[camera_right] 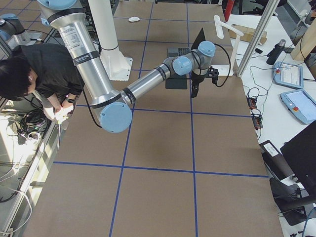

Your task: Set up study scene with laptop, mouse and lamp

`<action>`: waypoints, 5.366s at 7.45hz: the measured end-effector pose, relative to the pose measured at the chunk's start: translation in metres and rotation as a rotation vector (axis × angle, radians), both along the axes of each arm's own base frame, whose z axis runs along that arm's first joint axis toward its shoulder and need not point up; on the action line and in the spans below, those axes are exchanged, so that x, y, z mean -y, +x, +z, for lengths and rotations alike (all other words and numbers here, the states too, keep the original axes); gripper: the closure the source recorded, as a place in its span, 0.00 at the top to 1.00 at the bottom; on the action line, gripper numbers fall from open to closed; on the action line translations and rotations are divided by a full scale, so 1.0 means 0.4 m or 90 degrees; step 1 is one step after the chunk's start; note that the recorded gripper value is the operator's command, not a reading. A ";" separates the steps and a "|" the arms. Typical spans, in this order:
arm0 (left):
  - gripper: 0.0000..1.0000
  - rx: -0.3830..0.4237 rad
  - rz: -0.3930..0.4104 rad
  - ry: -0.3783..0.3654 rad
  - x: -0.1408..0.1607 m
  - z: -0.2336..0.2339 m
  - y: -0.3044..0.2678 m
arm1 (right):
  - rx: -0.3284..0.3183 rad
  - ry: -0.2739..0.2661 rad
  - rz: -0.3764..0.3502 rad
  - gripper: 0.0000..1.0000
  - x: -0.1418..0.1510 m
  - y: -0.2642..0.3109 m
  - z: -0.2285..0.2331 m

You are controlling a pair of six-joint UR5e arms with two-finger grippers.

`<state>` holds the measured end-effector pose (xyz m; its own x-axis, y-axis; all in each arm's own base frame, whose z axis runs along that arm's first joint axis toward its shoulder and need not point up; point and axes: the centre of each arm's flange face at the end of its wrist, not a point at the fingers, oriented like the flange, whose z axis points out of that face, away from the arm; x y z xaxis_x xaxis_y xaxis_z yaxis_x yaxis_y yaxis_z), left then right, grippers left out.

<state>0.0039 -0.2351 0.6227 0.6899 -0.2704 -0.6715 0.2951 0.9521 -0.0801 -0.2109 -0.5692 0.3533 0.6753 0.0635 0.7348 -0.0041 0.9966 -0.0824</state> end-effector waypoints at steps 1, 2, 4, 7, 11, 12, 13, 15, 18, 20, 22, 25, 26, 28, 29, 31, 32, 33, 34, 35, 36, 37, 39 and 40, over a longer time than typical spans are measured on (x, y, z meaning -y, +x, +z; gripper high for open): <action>1.00 0.001 0.016 -0.008 -0.043 0.014 0.001 | -0.015 0.004 -0.024 1.00 -0.055 0.037 0.020; 1.00 0.003 0.051 -0.017 -0.067 0.023 0.024 | -0.020 0.007 -0.038 1.00 -0.094 0.058 0.039; 1.00 0.003 0.126 -0.047 -0.097 0.042 0.087 | -0.020 0.010 -0.049 1.00 -0.129 0.074 0.052; 1.00 -0.013 0.221 -0.102 -0.148 0.093 0.140 | -0.017 0.007 -0.052 1.00 -0.142 0.076 0.061; 1.00 -0.026 0.296 -0.136 -0.159 0.175 0.204 | -0.013 0.006 -0.054 1.00 -0.145 0.074 0.058; 1.00 -0.027 0.301 -0.134 -0.159 0.200 0.209 | -0.012 0.007 -0.055 1.00 -0.146 0.073 0.056; 1.00 -0.030 0.306 -0.132 -0.161 0.217 0.213 | -0.012 0.009 -0.056 1.00 -0.148 0.071 0.054; 1.00 -0.034 0.310 -0.139 -0.159 0.221 0.234 | -0.011 0.011 -0.057 1.00 -0.150 0.068 0.051; 1.00 -0.043 0.297 -0.170 -0.164 0.208 0.283 | -0.008 0.016 -0.058 1.00 -0.155 0.070 0.040; 1.00 -0.044 0.303 -0.182 -0.175 0.234 0.302 | -0.008 0.017 -0.058 1.00 -0.156 0.070 0.038; 1.00 -0.050 0.306 -0.187 -0.189 0.262 0.307 | -0.008 0.018 -0.058 1.00 -0.157 0.070 0.036; 1.00 -0.060 0.314 -0.219 -0.224 0.249 0.350 | -0.008 0.019 -0.057 1.00 -0.159 0.072 0.034; 1.00 -0.059 0.318 -0.223 -0.233 0.252 0.356 | -0.008 0.018 -0.057 1.00 -0.160 0.072 0.035; 1.00 -0.058 0.319 -0.221 -0.246 0.287 0.339 | -0.008 0.017 -0.058 1.00 -0.162 0.073 0.037; 1.00 -0.061 0.318 -0.219 -0.252 0.302 0.328 | -0.008 0.017 -0.058 1.00 -0.162 0.073 0.037; 1.00 -0.066 0.315 -0.222 -0.256 0.307 0.326 | -0.009 0.017 -0.057 1.00 -0.163 0.074 0.038; 1.00 -0.068 0.314 -0.224 -0.256 0.304 0.332 | -0.009 0.017 -0.057 1.00 -0.163 0.074 0.039; 0.99 -0.072 0.314 -0.229 -0.256 0.299 0.347 | -0.009 0.017 -0.057 1.00 -0.164 0.074 0.040; 0.98 -0.078 0.315 -0.234 -0.257 0.292 0.367 | -0.010 0.016 -0.057 1.00 -0.164 0.074 0.041; 0.97 -0.081 0.318 -0.237 -0.259 0.287 0.380 | -0.010 0.016 -0.057 1.00 -0.164 0.074 0.042; 0.97 -0.082 0.320 -0.238 -0.261 0.285 0.384 | -0.010 0.017 -0.057 1.00 -0.164 0.074 0.042; 0.91 -0.081 0.320 -0.239 -0.262 0.286 0.385 | -0.009 0.016 -0.058 1.00 -0.164 0.074 0.042; 0.66 -0.079 0.318 -0.238 -0.263 0.288 0.382 | -0.009 0.016 -0.059 1.00 -0.165 0.071 0.042; 0.52 -0.079 0.318 -0.239 -0.264 0.289 0.379 | -0.009 0.016 -0.059 1.00 -0.165 0.070 0.043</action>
<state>0.1556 -0.1296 0.7381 0.7172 -0.1680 -0.6763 -0.2101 0.8732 -0.4398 -0.1829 -0.5031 0.3703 0.6883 -0.0180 0.7252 0.0878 0.9944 -0.0587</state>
